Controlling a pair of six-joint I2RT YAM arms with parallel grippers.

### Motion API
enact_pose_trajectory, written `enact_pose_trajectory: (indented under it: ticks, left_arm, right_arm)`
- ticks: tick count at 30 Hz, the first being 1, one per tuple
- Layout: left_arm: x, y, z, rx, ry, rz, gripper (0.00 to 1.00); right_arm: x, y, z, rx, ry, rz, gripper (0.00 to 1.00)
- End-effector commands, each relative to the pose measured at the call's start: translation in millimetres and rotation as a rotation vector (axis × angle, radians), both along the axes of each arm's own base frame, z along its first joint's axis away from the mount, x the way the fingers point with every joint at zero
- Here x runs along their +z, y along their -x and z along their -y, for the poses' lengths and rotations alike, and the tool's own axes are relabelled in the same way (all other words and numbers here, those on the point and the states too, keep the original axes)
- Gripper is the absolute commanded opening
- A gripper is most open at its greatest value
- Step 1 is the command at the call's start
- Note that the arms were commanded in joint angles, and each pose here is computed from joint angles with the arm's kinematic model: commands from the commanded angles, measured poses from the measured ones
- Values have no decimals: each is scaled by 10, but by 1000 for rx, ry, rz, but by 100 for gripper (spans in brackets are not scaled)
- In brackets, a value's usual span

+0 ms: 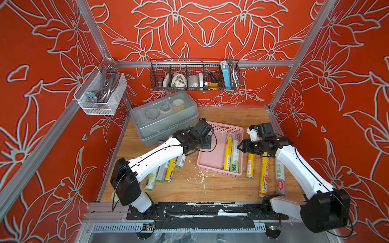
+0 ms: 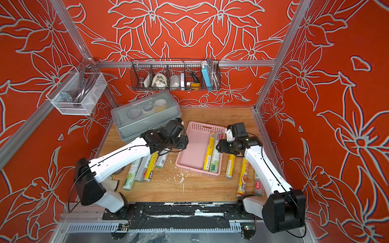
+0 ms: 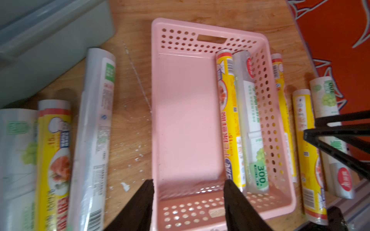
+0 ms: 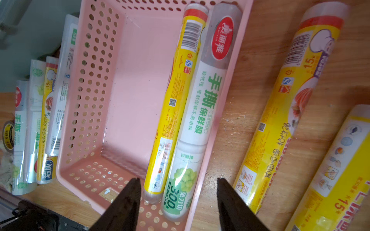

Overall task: Put the plastic wrap into the basket
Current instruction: Pick up the plastic wrap from the center of the board.

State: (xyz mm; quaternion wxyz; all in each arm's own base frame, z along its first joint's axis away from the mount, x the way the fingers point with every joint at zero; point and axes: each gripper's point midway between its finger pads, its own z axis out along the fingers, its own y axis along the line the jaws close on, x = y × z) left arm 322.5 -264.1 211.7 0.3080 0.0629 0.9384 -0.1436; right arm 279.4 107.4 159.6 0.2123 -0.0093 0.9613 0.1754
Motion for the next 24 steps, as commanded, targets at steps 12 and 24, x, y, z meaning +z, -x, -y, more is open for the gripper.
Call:
enact_pose_trajectory:
  ticks: [12,24]
  left_arm:
    - [-487,33,-907,127,-113,-80,57]
    - [-620,23,-938,139,-106,-98,57]
  right_arm:
    - [-302,8,707,-194,281,-103,65]
    - [-824,-88,953,-284,280,-212,70]
